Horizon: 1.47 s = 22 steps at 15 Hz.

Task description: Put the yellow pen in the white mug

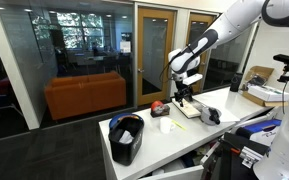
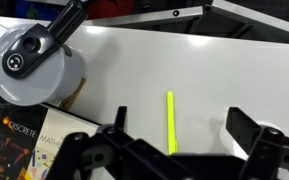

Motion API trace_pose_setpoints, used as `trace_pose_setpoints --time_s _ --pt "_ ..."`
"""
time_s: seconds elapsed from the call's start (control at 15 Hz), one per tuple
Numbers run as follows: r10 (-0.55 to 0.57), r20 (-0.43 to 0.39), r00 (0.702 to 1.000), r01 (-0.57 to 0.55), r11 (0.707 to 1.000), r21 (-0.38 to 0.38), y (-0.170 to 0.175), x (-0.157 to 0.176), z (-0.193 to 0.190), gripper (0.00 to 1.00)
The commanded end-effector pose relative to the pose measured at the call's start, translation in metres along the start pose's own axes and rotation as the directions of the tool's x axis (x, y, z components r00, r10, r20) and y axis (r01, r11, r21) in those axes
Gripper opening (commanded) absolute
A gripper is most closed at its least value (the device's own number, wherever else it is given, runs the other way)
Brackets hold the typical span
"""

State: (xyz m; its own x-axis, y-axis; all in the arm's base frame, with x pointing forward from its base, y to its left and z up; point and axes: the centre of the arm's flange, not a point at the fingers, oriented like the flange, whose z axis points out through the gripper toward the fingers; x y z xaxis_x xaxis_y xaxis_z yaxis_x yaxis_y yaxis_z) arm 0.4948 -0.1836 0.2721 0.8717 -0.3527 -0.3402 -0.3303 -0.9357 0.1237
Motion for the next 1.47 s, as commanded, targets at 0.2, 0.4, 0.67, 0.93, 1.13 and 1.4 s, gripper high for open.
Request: trace_pose_setpoints --time_s 0.2,0.4,0.67,0.93,1.13,1.4 --pt "0.0 0.001 1.0 0.0 1.0 0.0 0.0 0.0 0.0 1.0" --pt "0.0 0.001 1.0 0.0 1.0 0.0 0.0 0.0 0.0 1.0" --pt "0.0 0.001 1.0 0.0 1.0 0.0 0.0 0.0 0.0 1.0" --pt "-0.008 -0.002 1.0 0.008 1.0 0.004 0.0 0.002 0.001 1.0" --pt "-0.015 -0.041 0.999 0.017 0.999 0.038 0.0 0.018 0.012 1.0" --pt "0.0 -0.093 0.996 0.009 0.995 0.096 0.0 0.042 0.04 1.0"
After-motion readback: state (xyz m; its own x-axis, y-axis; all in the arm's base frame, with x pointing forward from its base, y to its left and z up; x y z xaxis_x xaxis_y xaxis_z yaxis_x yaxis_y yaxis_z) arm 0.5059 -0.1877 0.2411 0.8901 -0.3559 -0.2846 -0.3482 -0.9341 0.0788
